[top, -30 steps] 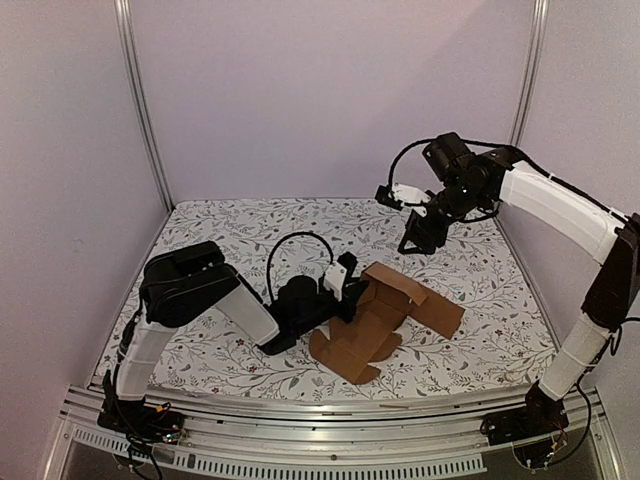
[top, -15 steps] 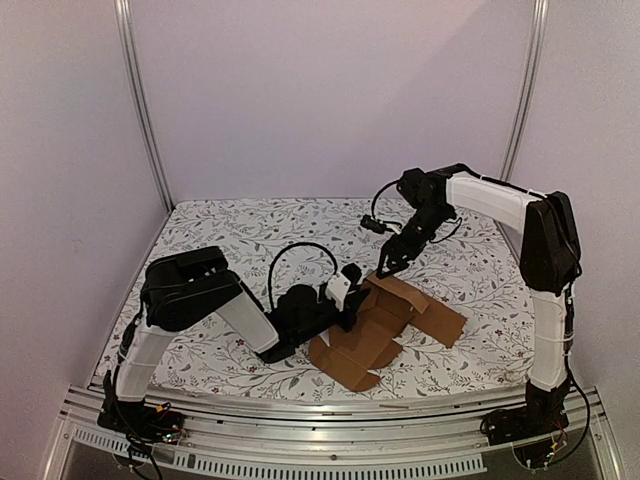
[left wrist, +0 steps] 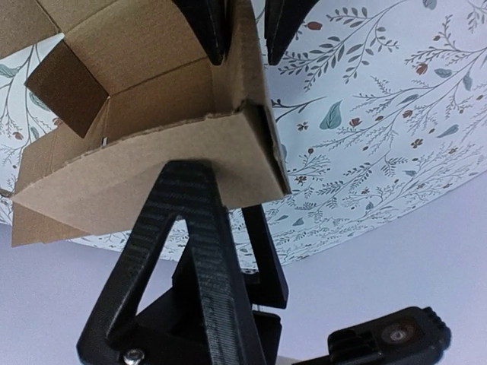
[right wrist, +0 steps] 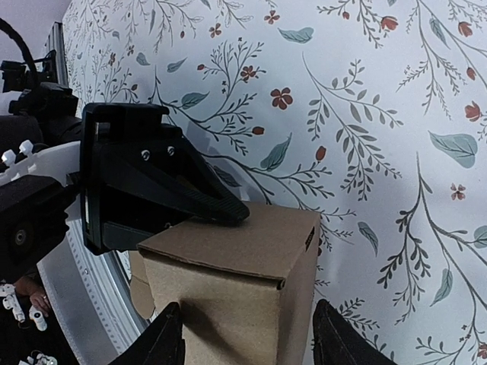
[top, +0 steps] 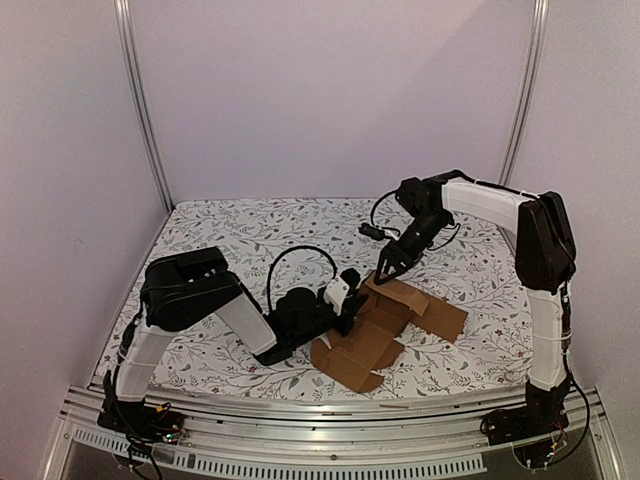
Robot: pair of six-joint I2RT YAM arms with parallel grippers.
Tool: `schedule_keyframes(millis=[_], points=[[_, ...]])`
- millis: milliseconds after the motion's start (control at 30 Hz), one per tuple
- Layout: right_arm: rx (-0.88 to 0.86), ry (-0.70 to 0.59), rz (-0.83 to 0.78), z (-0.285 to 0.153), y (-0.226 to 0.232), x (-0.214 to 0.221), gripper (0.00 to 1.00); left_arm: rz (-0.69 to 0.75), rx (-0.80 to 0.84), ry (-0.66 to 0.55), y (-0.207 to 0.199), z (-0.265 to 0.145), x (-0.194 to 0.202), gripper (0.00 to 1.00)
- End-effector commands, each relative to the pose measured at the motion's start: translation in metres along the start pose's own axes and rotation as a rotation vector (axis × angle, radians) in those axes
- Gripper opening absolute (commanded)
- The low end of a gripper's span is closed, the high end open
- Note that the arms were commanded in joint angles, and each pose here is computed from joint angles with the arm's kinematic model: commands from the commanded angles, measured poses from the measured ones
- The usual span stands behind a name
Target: Fold the paper box
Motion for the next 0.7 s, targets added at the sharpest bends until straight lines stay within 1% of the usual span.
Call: schedule_keyframes(millis=[0,167,400,533,667], points=[[-0.012,0.062,0.030,0.018,-0.009,0.011,0.57,0.029,0.026,0.066,-0.006,0.002,0.006,0.18],[-0.015,0.075,0.026,0.020,-0.008,0.014,0.56,0.060,0.028,0.090,-0.007,0.015,0.004,0.17],[-0.017,0.105,0.037,0.027,-0.009,0.019,0.56,0.062,-0.044,0.089,-0.010,0.025,0.004,0.12],[-0.064,0.116,0.067,0.033,-0.008,0.021,0.56,0.128,-0.078,0.104,-0.022,0.032,0.005,0.11],[-0.098,0.113,0.094,0.032,-0.009,0.019,0.56,0.161,-0.072,0.119,-0.032,0.034,0.008,0.11]])
Point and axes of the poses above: each gripper's point midway between its finger pads, its own z axis out along the fingers, its own y axis along the line the jaws close on, x = y × z, the point moved 8 cm from there along -z, back along the fingers, and after that the axes turned 5 degrees about z, right-handed, at the moved point
